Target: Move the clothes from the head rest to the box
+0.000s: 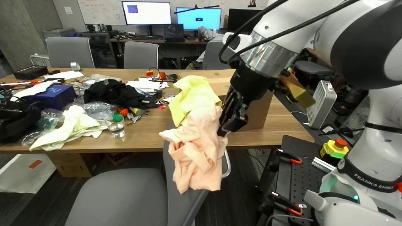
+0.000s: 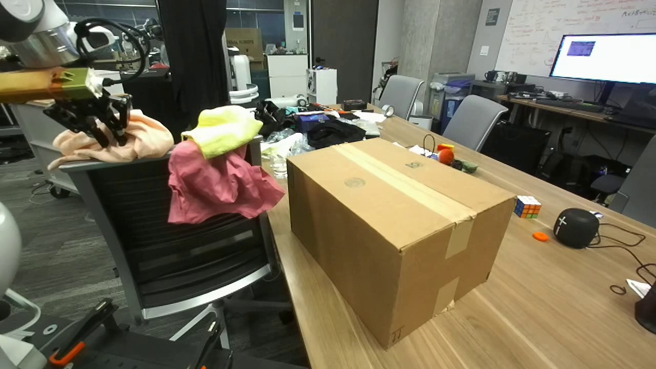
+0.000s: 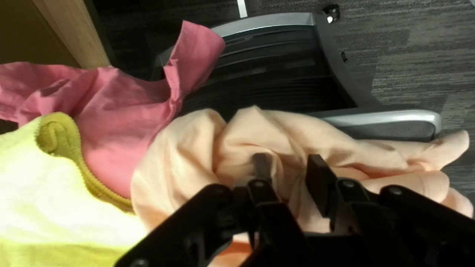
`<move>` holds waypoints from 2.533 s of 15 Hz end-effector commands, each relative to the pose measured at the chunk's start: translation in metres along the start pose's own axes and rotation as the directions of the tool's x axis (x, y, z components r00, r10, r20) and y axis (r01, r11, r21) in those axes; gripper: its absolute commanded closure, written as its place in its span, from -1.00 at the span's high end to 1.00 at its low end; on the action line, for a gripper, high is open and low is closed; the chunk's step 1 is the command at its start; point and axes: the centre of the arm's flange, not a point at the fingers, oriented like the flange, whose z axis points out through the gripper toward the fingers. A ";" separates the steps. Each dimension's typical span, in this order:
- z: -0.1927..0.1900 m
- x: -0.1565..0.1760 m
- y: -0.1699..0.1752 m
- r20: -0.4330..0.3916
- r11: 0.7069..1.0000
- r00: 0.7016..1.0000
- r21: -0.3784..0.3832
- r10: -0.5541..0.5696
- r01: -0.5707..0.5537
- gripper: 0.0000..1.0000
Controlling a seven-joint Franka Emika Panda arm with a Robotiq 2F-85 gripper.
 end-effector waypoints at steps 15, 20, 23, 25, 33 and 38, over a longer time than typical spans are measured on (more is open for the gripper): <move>-0.079 0.028 0.047 -0.231 0.986 0.965 -0.078 0.127 -0.148 -0.99; -0.143 0.051 0.079 -0.375 0.965 0.903 -0.070 0.208 -0.251 -0.99; -0.170 0.063 0.092 -0.431 0.956 0.872 -0.064 0.233 -0.287 -0.99; -0.185 0.075 0.098 -0.455 0.950 0.855 -0.059 0.249 -0.308 -0.99; -0.231 0.125 0.136 -0.489 0.918 0.816 -0.072 0.309 -0.391 -0.99; -0.230 0.141 0.194 -0.473 0.870 0.803 -0.137 0.362 -0.474 -0.99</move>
